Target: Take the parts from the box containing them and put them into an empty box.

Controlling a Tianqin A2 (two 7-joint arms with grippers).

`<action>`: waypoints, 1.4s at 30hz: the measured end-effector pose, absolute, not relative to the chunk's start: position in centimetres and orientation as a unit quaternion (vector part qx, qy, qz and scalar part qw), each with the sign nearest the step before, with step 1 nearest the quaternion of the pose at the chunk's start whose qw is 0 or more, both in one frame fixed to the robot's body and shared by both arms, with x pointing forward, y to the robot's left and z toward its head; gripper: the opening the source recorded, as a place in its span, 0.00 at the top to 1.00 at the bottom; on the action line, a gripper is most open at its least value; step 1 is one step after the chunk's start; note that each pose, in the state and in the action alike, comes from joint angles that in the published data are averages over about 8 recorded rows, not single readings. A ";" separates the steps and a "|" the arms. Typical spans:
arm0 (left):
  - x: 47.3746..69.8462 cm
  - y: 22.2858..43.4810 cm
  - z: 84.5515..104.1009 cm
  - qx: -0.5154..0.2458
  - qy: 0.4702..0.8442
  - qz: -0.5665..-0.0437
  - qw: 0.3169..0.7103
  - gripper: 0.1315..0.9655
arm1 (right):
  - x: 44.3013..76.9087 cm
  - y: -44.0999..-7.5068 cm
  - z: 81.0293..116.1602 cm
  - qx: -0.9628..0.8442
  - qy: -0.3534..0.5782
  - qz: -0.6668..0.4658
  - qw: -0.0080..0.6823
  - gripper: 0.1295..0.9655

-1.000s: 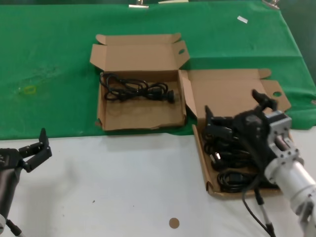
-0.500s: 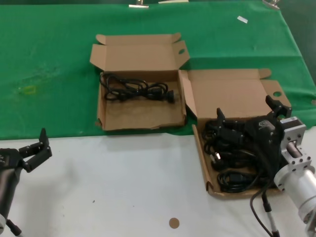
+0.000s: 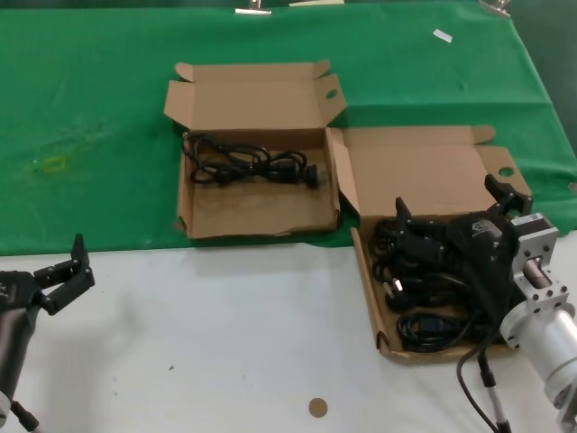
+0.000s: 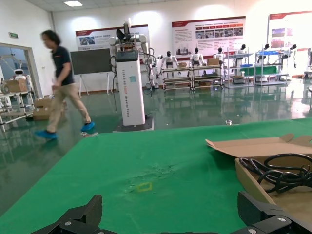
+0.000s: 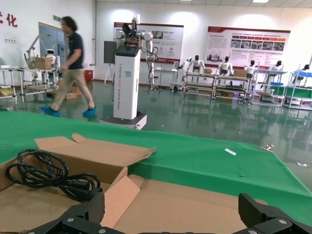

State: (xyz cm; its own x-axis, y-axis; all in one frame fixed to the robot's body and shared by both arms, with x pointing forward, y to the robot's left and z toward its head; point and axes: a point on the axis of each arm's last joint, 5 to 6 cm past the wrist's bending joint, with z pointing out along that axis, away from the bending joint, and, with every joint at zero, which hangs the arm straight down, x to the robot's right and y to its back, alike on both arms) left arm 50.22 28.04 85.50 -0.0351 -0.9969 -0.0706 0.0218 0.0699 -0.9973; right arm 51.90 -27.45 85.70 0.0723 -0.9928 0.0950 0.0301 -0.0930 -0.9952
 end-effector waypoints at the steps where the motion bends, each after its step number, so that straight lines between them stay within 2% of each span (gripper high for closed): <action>1: 50.2 28.0 85.5 -0.468 0.521 -0.496 0.513 0.00 | 51.9 -27.5 85.7 -0.534 0.450 -0.511 0.501 0.00; 42: 50.2 28.0 85.5 -0.468 0.521 -0.496 0.513 0.00 | 51.9 -27.5 85.7 -0.534 0.450 -0.511 0.501 0.00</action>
